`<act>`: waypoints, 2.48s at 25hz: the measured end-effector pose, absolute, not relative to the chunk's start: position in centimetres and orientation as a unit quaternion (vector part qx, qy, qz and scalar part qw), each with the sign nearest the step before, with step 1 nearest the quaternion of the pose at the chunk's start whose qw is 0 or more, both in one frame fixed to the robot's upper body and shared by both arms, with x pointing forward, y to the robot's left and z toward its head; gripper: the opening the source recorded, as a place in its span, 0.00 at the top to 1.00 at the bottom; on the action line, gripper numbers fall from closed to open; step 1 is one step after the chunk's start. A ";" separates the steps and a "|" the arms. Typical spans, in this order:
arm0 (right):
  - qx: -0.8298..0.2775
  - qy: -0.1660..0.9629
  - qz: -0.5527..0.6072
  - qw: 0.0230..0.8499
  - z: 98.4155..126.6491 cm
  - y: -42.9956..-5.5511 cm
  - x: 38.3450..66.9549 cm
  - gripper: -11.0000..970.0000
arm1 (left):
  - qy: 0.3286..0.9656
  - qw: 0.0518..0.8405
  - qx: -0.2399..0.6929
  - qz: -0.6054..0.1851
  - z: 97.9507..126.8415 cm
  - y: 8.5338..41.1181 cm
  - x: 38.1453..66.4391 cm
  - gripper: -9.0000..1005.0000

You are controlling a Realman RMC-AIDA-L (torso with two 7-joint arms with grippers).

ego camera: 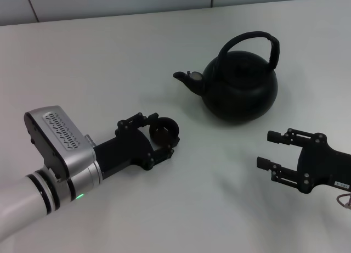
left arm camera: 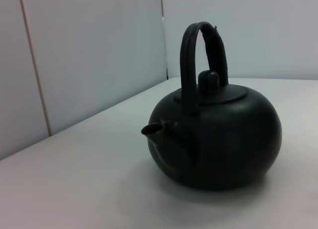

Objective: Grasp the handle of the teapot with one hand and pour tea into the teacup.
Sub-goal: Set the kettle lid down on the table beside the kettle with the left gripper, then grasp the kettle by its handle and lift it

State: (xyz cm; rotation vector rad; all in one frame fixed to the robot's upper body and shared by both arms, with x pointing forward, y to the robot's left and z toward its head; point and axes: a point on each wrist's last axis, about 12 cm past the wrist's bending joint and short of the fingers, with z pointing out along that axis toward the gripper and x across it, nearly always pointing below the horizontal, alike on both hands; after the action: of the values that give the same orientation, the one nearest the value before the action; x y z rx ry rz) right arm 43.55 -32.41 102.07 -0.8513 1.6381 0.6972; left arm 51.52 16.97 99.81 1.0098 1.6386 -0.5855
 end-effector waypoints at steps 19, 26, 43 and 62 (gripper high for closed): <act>-0.353 0.695 0.287 0.557 102.1 -32.6 43.8 0.37 | 0.656 0.584 0.393 -0.272 100.6 19.3 50.3 0.17; -0.336 0.695 0.281 0.571 102.4 -33.0 43.8 0.37 | 0.609 0.638 0.337 -0.329 103.6 29.7 45.1 0.17; -0.334 0.694 0.285 0.570 102.3 -32.7 43.9 0.37 | 0.658 0.570 0.383 -0.309 102.1 31.6 43.3 0.17; -0.200 0.662 0.228 0.686 100.6 -30.4 41.6 0.37 | 0.671 0.549 0.393 -0.304 101.2 30.9 43.4 0.17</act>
State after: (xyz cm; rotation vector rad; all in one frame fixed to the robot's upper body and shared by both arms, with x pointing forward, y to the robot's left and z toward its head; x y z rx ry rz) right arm 41.64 -30.42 100.61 -0.4471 1.4818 0.5097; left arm 43.43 30.88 101.21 0.9313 1.5894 -0.7207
